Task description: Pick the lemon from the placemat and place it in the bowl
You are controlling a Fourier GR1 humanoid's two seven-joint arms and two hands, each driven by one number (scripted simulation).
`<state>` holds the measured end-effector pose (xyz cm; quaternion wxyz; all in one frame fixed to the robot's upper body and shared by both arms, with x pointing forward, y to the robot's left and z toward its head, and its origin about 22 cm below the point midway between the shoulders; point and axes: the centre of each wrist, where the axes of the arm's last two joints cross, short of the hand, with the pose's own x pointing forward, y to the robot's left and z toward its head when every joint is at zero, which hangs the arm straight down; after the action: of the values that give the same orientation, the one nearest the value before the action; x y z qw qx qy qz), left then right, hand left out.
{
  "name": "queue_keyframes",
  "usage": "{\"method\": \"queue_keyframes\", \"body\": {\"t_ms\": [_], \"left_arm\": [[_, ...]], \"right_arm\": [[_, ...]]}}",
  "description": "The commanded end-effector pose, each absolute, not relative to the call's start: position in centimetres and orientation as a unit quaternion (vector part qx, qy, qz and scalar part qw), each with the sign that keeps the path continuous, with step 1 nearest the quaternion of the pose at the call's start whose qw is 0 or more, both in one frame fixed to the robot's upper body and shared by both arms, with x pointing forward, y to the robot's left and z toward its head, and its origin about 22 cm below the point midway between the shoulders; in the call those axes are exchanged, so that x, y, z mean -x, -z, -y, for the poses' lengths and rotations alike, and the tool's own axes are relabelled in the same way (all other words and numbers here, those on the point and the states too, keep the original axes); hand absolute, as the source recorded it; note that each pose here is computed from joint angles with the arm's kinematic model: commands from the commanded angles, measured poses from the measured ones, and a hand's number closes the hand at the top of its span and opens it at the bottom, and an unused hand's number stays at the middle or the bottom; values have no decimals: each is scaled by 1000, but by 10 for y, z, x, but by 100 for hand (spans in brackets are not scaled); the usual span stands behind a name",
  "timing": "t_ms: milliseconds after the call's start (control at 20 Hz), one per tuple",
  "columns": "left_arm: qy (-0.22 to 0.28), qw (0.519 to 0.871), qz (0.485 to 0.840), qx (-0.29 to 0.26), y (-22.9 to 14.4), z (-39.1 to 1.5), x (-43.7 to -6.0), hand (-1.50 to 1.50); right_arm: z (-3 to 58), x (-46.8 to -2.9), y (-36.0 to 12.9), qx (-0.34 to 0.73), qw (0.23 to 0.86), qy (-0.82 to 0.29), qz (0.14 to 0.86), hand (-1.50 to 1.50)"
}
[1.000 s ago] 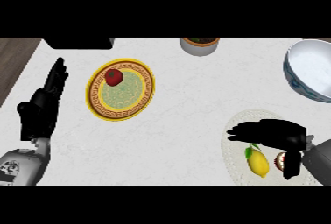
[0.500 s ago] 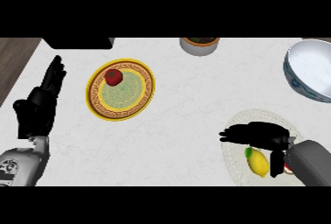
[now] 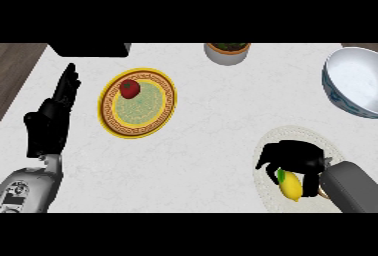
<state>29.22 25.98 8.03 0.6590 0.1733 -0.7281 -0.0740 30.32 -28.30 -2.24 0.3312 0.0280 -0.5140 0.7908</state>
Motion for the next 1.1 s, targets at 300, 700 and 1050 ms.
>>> {"method": "queue_keyframes", "body": {"t_ms": [300, 700, 1050], "left_arm": [[73, 661, 727, -174, -82, -279, -292, 0], [76, 661, 727, -168, -72, -263, -289, 0], [81, 663, 724, -174, -75, -269, -291, 0]], "right_arm": [[244, -321, 27, 16, 461, -713, 528, 150], [162, -352, 5, 206, 656, -488, 537, 150], [117, -364, -75, 285, 655, -273, 645, 150]]}}
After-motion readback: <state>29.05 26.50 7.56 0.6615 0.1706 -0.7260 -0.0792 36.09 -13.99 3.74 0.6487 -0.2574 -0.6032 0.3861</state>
